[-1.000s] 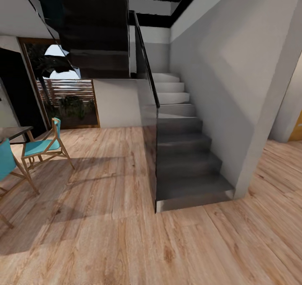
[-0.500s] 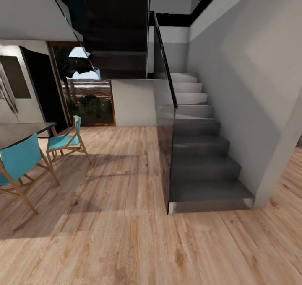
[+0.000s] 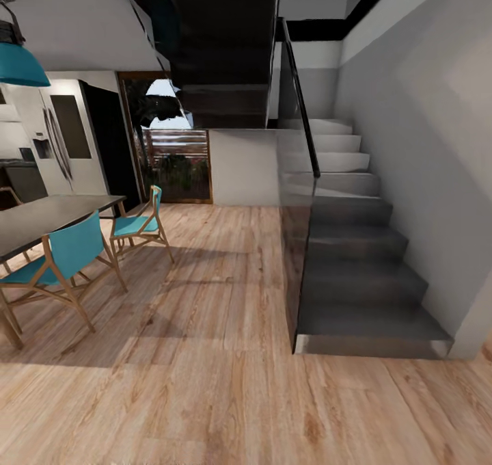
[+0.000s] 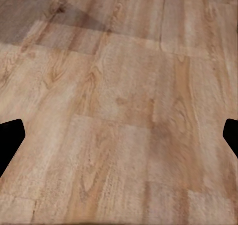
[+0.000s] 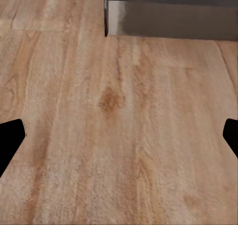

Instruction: Put the three can of soda from the living room inside the tash can in the kitchen.

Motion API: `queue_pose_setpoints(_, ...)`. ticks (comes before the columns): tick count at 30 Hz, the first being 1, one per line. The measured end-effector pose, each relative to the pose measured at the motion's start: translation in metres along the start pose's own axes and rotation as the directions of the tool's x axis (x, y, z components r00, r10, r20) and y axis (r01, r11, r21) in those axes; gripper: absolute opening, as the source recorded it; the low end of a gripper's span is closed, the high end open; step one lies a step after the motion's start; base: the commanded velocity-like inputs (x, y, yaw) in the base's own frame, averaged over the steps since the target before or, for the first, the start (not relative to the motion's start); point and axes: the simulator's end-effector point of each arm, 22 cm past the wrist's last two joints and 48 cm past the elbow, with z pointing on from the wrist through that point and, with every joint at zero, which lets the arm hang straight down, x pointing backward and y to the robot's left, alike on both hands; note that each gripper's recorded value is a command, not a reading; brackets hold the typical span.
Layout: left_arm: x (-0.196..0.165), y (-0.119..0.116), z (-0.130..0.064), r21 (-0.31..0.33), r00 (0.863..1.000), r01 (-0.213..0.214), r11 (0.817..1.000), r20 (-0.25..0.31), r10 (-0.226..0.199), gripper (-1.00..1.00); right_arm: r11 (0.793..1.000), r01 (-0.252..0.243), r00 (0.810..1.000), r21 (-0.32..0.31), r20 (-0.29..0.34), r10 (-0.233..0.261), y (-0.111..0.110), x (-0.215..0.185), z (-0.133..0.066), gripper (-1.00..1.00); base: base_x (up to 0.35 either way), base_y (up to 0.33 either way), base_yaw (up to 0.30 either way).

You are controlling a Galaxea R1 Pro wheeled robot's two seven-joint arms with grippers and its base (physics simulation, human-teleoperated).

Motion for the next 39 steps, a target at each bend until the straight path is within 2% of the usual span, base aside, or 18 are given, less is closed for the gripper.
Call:
queue_pose_setpoints(6, 0.0002, 0.0000, 0.0000, 0.000, 1.000, 0.000, 1.000, -0.001, 0.000, 1.00, 1.000, 0.000, 1.000, 0.000, -0.002, 0.000, 0.0000, 0.0008, -0.0001, 1.00, 0.000, 0.000, 0.212)
queue_pose_setpoints(31, 0.0006, -0.0005, -0.0001, 0.002, 1.000, -0.002, 1.000, -0.002, 0.002, 1.00, 1.000, -0.001, 1.000, 0.003, -0.006, 0.001, -0.0001, 0.0000, 0.0057, 1.00, 0.000, 0.000, 0.009)
queue_pose_setpoints(39, 0.0007, 0.0000, -0.0001, -0.001, 1.000, -0.002, 1.000, -0.002, 0.002, 1.00, 1.000, -0.001, 1.000, 0.004, -0.012, 0.001, 0.0001, 0.0024, 0.0055, 1.00, 0.000, 0.000, 0.144)
